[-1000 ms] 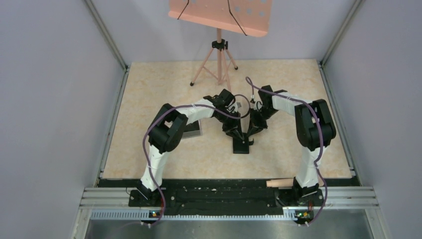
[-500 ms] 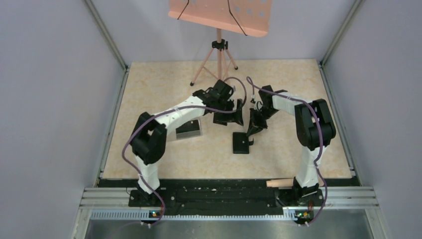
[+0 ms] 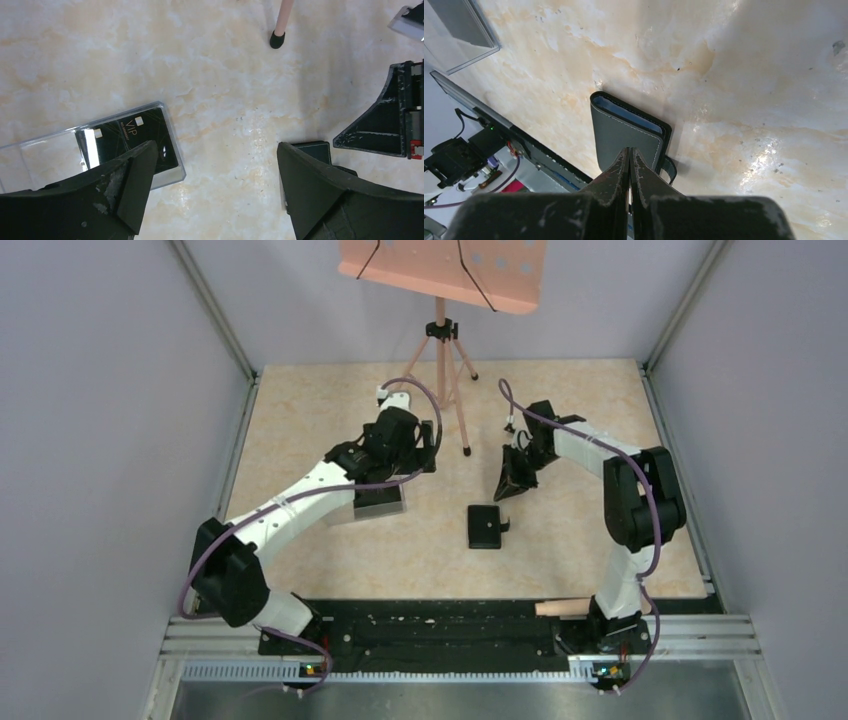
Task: Put the credit cards into the card holder
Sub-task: Close the card holder at the center of the board.
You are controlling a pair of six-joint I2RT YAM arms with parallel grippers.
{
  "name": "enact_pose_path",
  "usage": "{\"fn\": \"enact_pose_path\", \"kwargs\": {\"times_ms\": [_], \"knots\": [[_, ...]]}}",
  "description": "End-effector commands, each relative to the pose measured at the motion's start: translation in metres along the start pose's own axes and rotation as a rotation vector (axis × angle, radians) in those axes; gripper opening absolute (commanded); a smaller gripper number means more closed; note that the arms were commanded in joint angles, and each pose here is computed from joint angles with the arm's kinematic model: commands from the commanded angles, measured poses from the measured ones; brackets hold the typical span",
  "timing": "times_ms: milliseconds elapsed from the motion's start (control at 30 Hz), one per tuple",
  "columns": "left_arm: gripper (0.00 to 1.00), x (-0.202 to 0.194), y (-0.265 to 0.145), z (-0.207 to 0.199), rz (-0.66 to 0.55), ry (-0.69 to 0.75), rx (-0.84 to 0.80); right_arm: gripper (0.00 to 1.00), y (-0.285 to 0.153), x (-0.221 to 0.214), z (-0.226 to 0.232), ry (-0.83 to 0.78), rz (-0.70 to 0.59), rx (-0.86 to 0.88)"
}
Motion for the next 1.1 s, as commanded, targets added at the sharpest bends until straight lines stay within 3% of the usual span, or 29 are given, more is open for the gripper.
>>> {"fn": "enact_pose_path", "kwargs": {"times_ms": [0,233,433,600,700,1067], "knots": [[0.94,0.001,0.007,-0.008,-0.007,-0.05,-0.096,0.0,-0.017,0.013,0.014,-0.063,-0.082,0.036],[0.95,-0.015,0.015,-0.044,0.092,-0.125,-0.362,0.0,-0.012,0.003,0.005,-0.039,-0.055,0.024],[0.75,-0.048,0.036,-0.086,0.335,-0.149,-0.556,0.0,-0.023,-0.001,-0.02,0.059,-0.09,-0.026],[0.55,-0.076,0.052,-0.103,0.49,-0.149,-0.608,0.0,-0.033,-0.01,-0.041,0.122,-0.097,-0.062],[0.48,-0.086,0.061,-0.105,0.548,-0.15,-0.615,0.0,-0.032,-0.021,-0.046,0.134,-0.075,-0.077],[0.34,-0.109,0.082,-0.109,0.664,-0.141,-0.594,0.0,-0.019,-0.042,-0.048,0.159,0.013,-0.011]]}}
Point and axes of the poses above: each gripper's point midway between its finger pads, its own y axis out along the fingers, its own z axis along the line the jaws close on, x = y × z, the point moved 6 cm from there along -y, back along the fingers, and after that the axes turned 3 degrees about y, right-handed, at the moved point
